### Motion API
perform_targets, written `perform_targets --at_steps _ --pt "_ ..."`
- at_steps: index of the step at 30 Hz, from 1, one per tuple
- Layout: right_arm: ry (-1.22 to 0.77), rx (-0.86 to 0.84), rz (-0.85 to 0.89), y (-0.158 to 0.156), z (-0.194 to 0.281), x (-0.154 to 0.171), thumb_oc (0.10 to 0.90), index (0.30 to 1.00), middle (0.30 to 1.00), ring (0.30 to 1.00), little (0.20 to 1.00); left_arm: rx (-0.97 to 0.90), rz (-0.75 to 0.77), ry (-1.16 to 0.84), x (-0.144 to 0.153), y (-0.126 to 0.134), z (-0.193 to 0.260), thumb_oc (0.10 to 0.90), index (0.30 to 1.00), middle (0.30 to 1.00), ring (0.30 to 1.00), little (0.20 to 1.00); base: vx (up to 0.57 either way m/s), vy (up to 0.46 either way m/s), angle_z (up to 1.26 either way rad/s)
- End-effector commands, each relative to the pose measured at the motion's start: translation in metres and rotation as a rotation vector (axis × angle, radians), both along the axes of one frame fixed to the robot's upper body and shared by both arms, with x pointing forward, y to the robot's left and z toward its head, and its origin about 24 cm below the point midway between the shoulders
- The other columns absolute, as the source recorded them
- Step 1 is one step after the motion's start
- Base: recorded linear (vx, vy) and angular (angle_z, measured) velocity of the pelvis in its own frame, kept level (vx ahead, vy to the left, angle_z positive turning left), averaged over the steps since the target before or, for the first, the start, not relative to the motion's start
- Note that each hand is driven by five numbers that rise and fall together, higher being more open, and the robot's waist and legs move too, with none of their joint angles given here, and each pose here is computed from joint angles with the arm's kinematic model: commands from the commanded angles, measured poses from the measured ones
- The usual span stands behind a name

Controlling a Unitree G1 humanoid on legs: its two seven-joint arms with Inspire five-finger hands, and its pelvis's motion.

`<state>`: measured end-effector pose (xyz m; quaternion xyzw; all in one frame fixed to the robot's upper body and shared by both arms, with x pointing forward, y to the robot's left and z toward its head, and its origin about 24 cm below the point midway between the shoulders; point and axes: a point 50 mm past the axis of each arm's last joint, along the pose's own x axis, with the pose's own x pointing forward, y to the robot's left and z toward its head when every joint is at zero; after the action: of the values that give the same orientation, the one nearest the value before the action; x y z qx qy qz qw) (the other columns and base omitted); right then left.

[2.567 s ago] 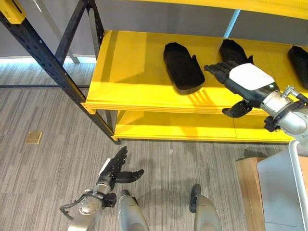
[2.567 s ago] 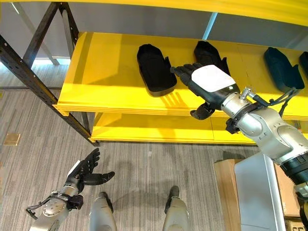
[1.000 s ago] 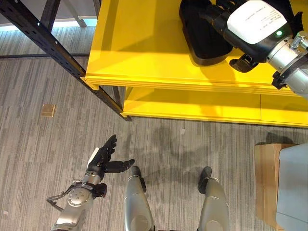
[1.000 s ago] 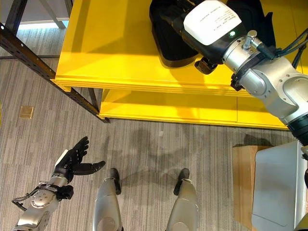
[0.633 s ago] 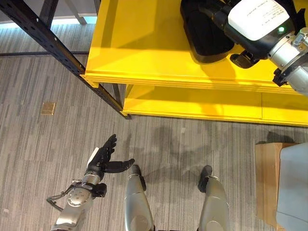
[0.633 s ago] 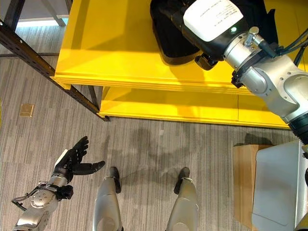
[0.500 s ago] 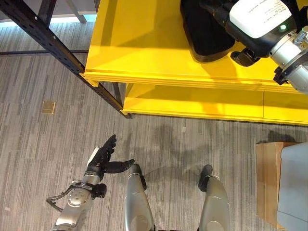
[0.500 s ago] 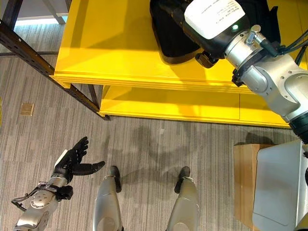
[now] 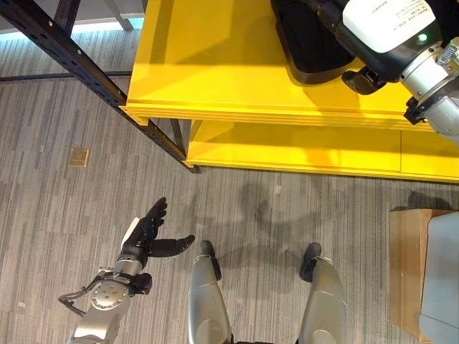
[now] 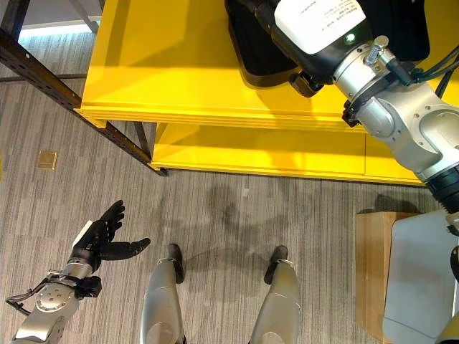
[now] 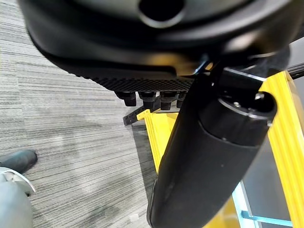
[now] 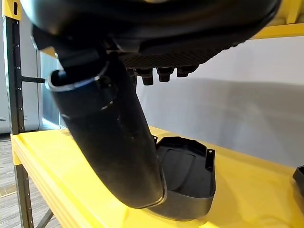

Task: Move parts from the plastic box to the shelf.

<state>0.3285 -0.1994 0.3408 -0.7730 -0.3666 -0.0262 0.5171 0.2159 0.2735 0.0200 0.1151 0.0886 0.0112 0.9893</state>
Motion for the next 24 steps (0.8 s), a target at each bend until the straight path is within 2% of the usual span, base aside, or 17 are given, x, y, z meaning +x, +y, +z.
perform_targets --at_steps 1,9,16,24 --pt "-0.288 0.14 0.085 0.005 0.062 -0.023 0.9 1.0 1.0 1.0 1.0 0.048 -0.003 -0.133 -0.004 0.009 0.027 0.9 1.0 1.0 1.0 1.0 0.0 0.0 0.0" --pt "-0.295 0.151 0.099 0.005 0.062 -0.027 0.9 1.0 1.0 1.0 1.0 0.039 0.008 -0.132 -0.006 0.01 0.026 0.9 1.0 1.0 1.0 1.0 0.0 0.0 0.0" --pt "-0.339 0.287 0.133 -0.004 0.064 -0.03 0.9 1.0 1.0 1.0 1.0 0.029 0.015 -0.128 -0.006 0.008 0.023 0.9 1.0 1.0 1.0 1.0 0.0 0.0 0.0" --pt "-0.386 0.361 0.115 -0.014 0.066 -0.03 0.9 1.0 1.0 1.0 1.0 0.033 0.015 -0.127 -0.005 0.007 0.022 0.9 1.0 1.0 1.0 1.0 0.0 0.0 0.01"
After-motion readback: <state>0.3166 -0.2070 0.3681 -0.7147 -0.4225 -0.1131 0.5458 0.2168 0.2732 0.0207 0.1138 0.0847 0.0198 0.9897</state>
